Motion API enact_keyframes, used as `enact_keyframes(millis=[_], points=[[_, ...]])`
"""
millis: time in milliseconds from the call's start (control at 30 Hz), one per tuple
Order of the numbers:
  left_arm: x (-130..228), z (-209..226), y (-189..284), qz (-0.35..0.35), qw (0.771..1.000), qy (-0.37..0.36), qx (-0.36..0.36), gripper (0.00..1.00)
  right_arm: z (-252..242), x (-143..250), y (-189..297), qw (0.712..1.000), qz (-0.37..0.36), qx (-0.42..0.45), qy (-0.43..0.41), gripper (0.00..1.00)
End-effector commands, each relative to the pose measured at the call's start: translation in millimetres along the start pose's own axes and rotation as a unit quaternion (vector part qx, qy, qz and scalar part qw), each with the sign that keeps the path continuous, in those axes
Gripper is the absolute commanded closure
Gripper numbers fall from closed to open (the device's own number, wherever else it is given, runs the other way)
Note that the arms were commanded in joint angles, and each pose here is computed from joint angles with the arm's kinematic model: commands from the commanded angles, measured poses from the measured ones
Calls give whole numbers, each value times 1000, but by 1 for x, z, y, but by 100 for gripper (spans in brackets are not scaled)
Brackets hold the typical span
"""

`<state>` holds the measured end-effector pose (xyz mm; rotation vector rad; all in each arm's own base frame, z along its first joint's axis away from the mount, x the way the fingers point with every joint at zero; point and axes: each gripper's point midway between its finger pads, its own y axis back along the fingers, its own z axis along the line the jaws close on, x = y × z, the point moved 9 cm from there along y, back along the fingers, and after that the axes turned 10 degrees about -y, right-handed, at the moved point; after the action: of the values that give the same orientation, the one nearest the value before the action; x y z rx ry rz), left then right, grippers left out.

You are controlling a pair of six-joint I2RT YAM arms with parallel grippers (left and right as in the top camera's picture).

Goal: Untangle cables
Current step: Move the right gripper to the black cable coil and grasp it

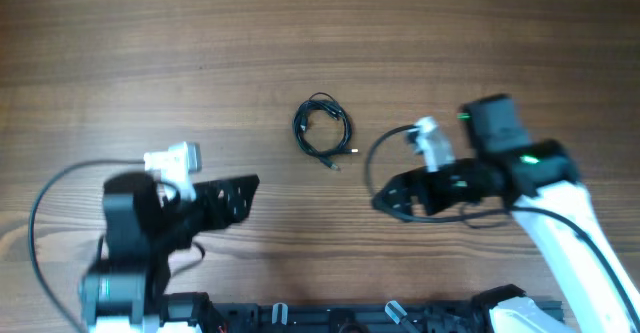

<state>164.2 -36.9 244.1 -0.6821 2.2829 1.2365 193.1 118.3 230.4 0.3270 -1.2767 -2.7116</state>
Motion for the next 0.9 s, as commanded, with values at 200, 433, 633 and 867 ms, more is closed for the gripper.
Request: enact_keyframes(millis=[200,433,633,867], points=[[-55,8,-30,130,989,56,-52,44,41,-90,-70,971,-198,74,110,0],[-44,-3,-15,137,990,17,-40,41,9,-113,-125,977,-184,101,35,5],[-39,-8,-7,139,989,16,-39,32,-2,-93,-138,989,-106,98,-37,13],[-38,-7,-7,143,989,18,-40,31,-17,-100,-132,943,-193,156,-223,43]])
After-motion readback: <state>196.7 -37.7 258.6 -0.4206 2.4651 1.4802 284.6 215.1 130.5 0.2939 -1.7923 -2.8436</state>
